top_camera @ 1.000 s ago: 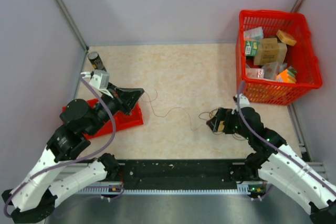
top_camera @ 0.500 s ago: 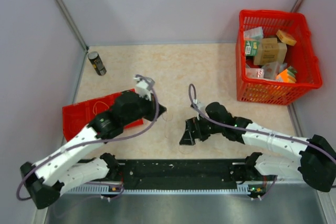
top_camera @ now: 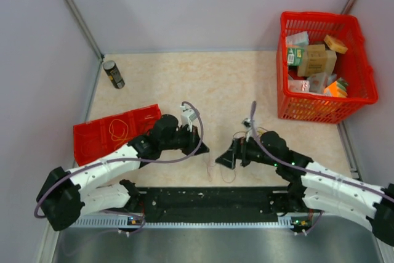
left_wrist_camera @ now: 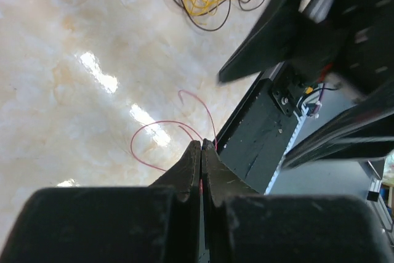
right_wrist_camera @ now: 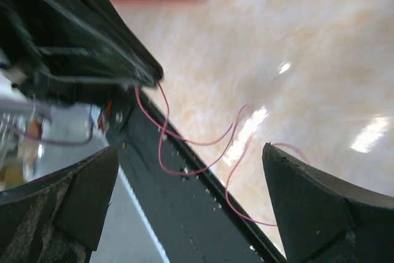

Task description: Untangle the cables

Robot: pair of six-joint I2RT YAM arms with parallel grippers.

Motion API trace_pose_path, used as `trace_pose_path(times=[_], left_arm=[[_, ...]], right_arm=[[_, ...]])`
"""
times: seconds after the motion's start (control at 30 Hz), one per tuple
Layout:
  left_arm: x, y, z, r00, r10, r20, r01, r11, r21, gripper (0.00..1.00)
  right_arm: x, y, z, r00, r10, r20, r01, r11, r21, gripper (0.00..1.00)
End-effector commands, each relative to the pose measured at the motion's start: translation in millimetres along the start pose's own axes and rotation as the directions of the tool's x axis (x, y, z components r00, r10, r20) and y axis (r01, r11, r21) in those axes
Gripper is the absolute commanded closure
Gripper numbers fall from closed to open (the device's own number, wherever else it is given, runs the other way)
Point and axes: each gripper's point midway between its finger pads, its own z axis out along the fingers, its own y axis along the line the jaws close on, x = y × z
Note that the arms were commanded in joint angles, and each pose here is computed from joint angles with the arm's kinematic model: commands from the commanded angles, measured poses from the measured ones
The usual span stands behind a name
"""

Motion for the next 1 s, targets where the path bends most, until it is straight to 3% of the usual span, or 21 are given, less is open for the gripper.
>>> trace_pose_path(times=[0.0,0.13,0.2,0.27,0.3,0.4,0.6,0.83,0.97], left_arm=[[-1.0,-8.9,15.4,0.998,-0.041,-0.036,0.043,0.997,0.064,1.00],[12.1,-4.6,33.7,0.993,-0.065,-0.100,0.066,0.998,0.011,1.00],[23.0,-7.3,43.5,0.989,-0.044,-0.140,0.040,0.999,-0.029,0.99],[27.2,-6.9,52.2,0.987,-0.036,-0.156,0.024,0.997,-0.078,0.93],[29.6,-5.0,55.2,0.986,-0.037,-0.161,0.020,0.995,-0.102,0.86],[37.4,-5.1,61.7,0.985,-0.009,-0.175,-0.015,0.990,-0.137,0.53],[49.6,-1.5,62.0,0.966,0.075,-0.246,-0.145,0.949,-0.281,0.07],[70.8,-0.4,84.3,0.928,0.139,-0.346,-0.272,0.887,-0.373,0.04],[74.9,-0.8,106.9,0.917,0.163,-0.364,-0.306,0.873,-0.380,0.11]], right_arm=[[-67.7,-35.3,-57.2,0.903,0.040,0.429,-0.167,0.950,0.264,0.01],[-72.0,-64.4,-104.3,0.771,0.077,0.632,-0.326,0.900,0.288,0.01],[-69.3,-71.7,-113.7,0.710,0.120,0.694,-0.380,0.895,0.233,0.01],[-60.1,-82.0,-109.1,0.684,0.159,0.712,-0.410,0.891,0.195,0.01],[-59.7,-82.3,-109.4,0.663,0.176,0.728,-0.413,0.897,0.159,0.01],[-47.0,-97.0,-99.8,0.678,0.164,0.716,-0.410,0.894,0.183,0.01],[-39.5,-107.6,-96.5,0.704,0.138,0.697,-0.410,0.880,0.240,0.01],[-38.7,-112.3,-95.9,0.688,0.138,0.712,-0.417,0.879,0.232,0.01],[-38.4,-111.2,-95.0,0.693,0.135,0.708,-0.408,0.884,0.230,0.01]])
